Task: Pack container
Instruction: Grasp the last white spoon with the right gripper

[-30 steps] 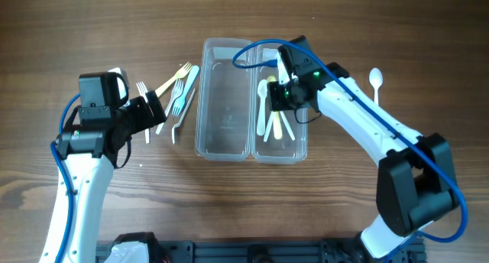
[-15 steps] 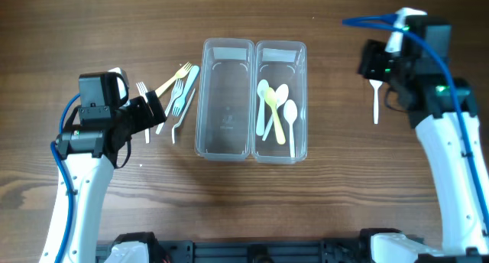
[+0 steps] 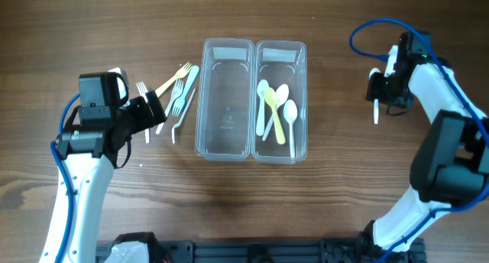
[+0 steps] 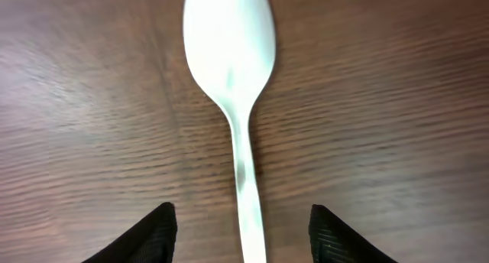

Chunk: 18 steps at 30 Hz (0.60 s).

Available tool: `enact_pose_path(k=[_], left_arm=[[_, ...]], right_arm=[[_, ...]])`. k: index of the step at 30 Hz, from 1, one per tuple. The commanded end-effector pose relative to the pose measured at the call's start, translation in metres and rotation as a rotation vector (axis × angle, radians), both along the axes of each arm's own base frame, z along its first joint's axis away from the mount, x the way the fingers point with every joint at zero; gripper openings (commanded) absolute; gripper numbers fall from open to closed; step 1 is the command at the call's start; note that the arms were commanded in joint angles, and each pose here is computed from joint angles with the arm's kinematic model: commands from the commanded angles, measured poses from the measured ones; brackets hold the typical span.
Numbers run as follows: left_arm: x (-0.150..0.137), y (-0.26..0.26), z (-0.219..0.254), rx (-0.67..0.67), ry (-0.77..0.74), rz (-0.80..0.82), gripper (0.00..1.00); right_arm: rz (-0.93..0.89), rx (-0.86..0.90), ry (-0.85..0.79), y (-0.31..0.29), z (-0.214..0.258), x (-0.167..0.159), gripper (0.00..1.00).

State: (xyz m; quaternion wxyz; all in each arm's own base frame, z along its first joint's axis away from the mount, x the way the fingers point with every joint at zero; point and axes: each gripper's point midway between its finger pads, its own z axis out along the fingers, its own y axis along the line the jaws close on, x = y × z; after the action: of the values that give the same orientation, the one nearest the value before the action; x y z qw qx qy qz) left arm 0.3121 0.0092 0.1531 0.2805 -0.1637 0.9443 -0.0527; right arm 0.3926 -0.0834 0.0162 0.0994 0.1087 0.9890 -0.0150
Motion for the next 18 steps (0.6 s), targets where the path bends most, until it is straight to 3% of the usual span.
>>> enact_pose_path(k=[1, 5, 7, 9, 13, 18], left_arm=[[0.004, 0.003, 0.007, 0.014, -0.019, -0.009, 1.0], [0.004, 0.003, 0.007, 0.014, -0.019, -0.009, 1.0], [0.004, 0.003, 0.007, 0.014, -0.019, -0.009, 1.0], [0.004, 0.003, 0.007, 0.014, -0.019, -0.009, 1.0], [0.004, 0.002, 0.007, 0.014, -0.019, -0.009, 1.0], [0.004, 0.003, 0.007, 0.014, -0.019, -0.009, 1.0]], right_arm=[[0.018, 0.032, 0.032, 0.005, -0.016, -0.001, 0.49], [0.015, 0.038, 0.06, 0.006, -0.028, -0.004, 0.42], [0.015, 0.04, 0.07, 0.006, -0.032, -0.005, 0.34], [0.014, 0.043, 0.08, 0.006, -0.035, -0.007, 0.19], [0.017, 0.074, 0.099, 0.012, -0.038, -0.011, 0.06], [0.03, 0.163, 0.088, 0.028, -0.036, -0.01, 0.04]])
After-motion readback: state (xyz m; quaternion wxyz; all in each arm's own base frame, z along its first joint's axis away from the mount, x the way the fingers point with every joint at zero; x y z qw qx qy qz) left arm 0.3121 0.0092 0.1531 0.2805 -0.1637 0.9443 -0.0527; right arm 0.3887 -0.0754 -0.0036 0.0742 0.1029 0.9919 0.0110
